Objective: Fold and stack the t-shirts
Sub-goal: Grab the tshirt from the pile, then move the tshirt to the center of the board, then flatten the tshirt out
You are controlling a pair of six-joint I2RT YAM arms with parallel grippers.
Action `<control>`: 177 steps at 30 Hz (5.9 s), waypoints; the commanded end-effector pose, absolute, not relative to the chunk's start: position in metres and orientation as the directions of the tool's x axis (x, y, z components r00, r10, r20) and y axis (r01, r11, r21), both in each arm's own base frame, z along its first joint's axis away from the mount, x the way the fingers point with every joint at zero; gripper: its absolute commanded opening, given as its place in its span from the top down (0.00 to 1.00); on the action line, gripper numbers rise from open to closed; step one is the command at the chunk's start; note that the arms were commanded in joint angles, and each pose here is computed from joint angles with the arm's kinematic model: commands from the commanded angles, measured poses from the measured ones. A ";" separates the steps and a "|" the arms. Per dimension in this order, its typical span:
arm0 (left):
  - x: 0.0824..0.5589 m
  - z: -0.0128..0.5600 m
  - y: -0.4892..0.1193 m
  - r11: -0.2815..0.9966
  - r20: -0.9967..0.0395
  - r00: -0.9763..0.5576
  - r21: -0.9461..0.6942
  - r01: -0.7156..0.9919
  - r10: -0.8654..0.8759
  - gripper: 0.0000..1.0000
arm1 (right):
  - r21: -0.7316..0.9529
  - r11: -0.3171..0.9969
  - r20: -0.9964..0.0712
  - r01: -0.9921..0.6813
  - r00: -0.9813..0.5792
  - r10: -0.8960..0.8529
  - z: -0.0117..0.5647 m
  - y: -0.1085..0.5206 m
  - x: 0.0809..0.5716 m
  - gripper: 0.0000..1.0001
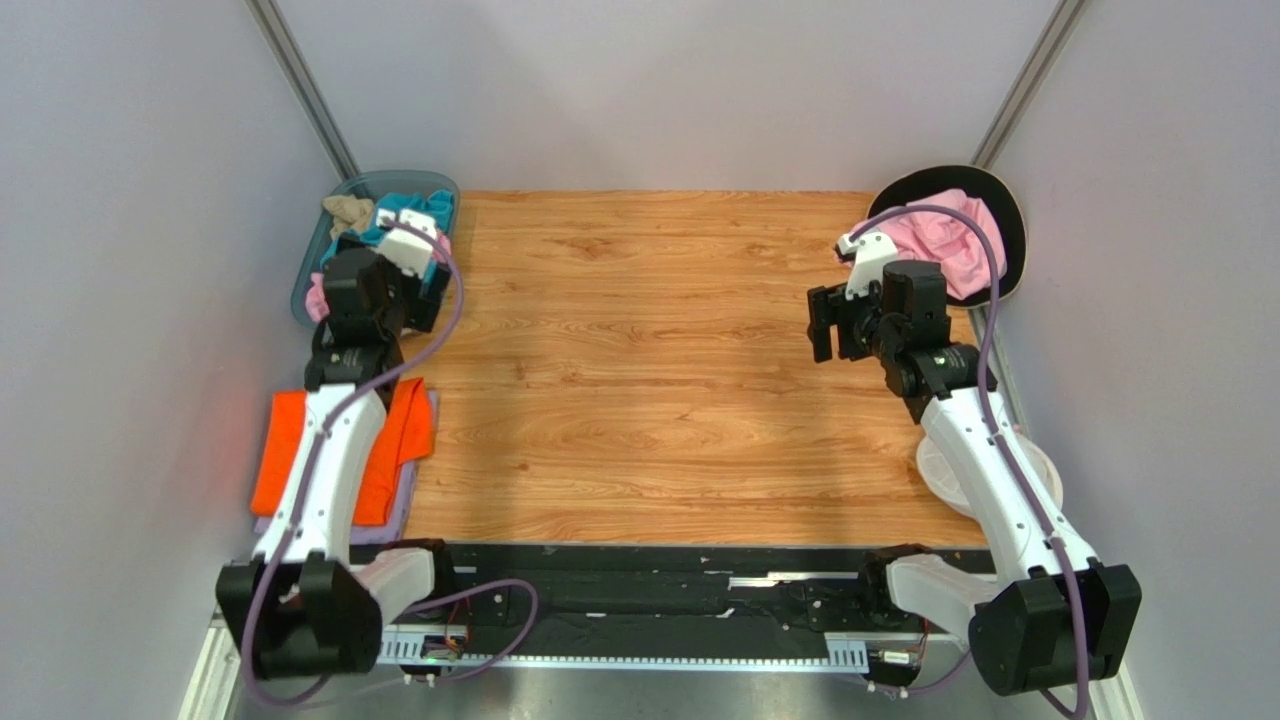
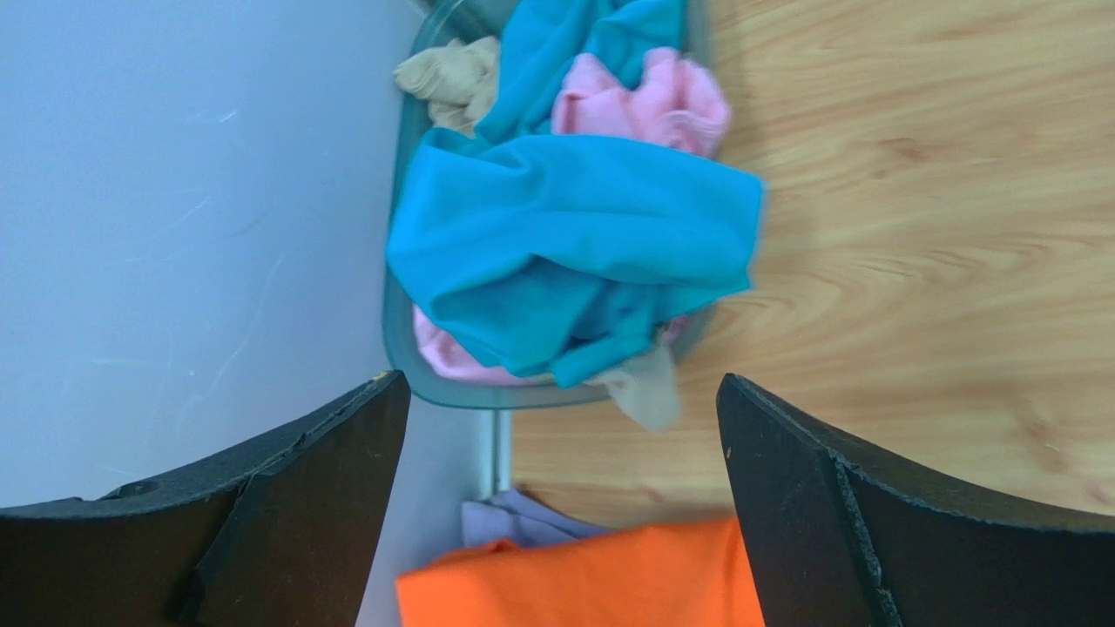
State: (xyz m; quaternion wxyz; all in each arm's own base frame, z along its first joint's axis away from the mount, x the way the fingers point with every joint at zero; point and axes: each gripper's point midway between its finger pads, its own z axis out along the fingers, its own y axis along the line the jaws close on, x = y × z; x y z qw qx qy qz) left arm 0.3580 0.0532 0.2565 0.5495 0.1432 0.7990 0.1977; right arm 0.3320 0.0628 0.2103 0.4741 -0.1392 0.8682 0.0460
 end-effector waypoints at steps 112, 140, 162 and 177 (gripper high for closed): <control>0.409 0.354 -0.406 0.568 -0.941 -0.071 0.138 0.811 0.330 0.32 | -0.061 0.921 -0.725 -0.385 -0.617 -0.306 0.150 0.068 0.334 0.22; 0.387 0.209 -0.115 0.747 -0.789 -0.194 0.426 0.510 0.583 0.02 | -0.075 0.618 -0.546 -0.782 -0.487 -0.682 0.115 0.242 0.334 0.35; 0.369 0.166 -0.090 0.757 -0.751 -0.257 0.452 0.472 0.609 0.04 | -0.070 0.486 -0.482 -0.871 -0.397 -0.781 0.061 0.326 0.343 0.37; 0.364 0.150 -0.083 0.759 -0.739 -0.279 0.452 0.469 0.613 0.07 | -0.119 0.471 -0.457 -0.874 -0.373 -0.808 0.046 0.330 0.354 0.50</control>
